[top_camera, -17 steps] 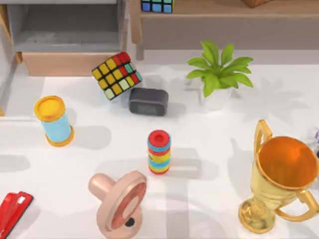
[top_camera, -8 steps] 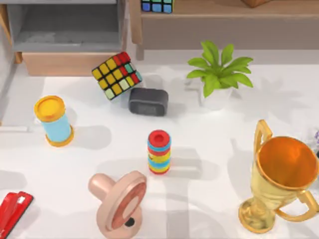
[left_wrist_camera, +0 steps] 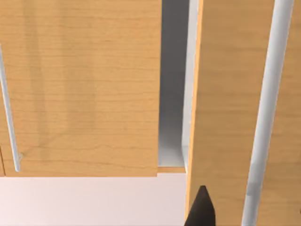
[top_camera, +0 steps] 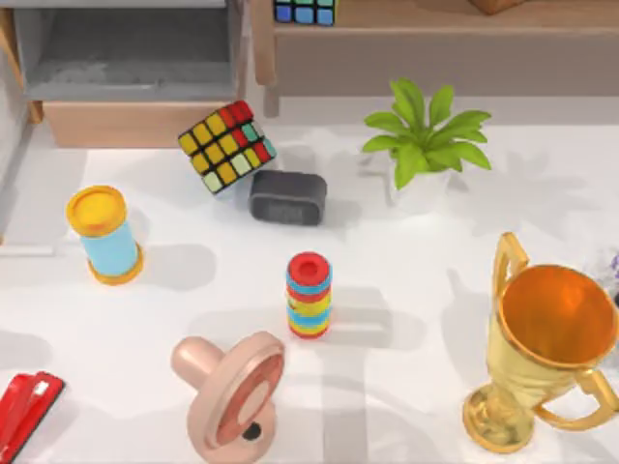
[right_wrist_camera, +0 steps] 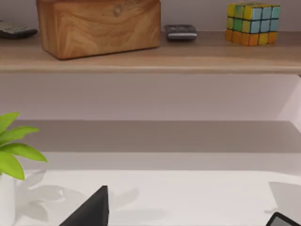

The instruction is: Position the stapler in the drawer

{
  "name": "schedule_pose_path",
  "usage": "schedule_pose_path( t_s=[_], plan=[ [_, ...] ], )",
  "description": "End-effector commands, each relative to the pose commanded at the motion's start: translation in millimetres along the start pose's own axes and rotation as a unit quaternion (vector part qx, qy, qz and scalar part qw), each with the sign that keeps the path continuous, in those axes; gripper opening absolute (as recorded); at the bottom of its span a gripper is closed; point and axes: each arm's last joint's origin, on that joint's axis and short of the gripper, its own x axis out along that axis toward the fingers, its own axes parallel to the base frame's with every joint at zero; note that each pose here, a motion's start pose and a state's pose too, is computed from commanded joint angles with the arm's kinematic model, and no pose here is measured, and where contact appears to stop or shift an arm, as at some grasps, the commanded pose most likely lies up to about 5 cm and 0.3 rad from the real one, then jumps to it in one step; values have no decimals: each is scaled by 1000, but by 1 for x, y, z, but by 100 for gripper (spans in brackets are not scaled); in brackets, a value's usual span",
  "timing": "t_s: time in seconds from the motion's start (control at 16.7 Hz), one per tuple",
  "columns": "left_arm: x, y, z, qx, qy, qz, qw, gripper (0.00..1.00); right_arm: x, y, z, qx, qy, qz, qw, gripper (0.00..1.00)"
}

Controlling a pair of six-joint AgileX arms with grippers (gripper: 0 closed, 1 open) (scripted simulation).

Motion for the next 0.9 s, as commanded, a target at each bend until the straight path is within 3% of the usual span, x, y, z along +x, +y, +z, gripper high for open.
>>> schedule_pose_path(
  t_s=[0.24,0.9],
  plan=[
    [0,0,0,0,0,0,1000,98,0,0,0,0,0,0,1000,100],
    [-4,0,0,0,-1,0,1000,100,0,0,0,0,0,0,1000,100]
  ],
)
